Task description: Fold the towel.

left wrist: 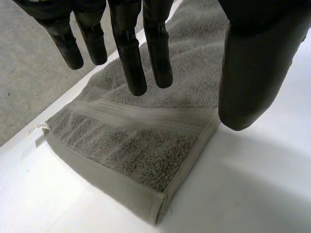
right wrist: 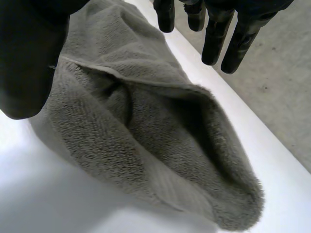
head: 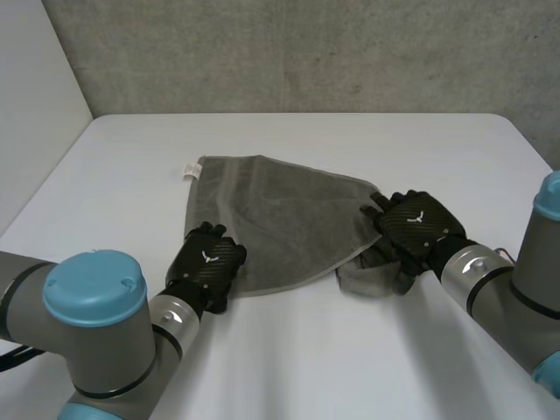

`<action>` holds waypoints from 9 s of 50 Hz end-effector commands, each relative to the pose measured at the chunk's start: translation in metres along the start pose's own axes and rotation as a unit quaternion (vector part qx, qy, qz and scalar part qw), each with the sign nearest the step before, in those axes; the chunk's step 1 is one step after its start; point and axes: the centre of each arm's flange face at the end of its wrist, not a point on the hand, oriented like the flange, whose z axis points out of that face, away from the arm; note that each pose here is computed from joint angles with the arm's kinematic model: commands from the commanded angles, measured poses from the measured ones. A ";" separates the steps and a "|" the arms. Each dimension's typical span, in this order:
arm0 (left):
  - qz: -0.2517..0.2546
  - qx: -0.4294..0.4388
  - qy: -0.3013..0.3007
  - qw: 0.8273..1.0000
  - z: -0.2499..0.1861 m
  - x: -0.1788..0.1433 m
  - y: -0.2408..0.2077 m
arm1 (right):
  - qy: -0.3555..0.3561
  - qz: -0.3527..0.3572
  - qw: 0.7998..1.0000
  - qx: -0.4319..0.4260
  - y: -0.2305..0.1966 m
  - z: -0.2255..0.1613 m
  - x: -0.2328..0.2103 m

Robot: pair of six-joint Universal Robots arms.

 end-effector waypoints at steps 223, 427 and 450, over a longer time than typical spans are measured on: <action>-0.158 0.177 -0.148 0.960 -0.041 -0.222 -0.100 | -0.030 0.333 0.941 -0.052 0.059 0.080 0.048; -0.114 0.092 -0.030 0.989 -0.083 -0.182 -0.048 | -0.186 0.245 0.951 -0.038 -0.007 0.102 -0.035; -0.151 0.128 -0.082 0.977 -0.075 -0.229 -0.053 | -0.200 0.261 0.943 -0.054 0.003 0.042 -0.001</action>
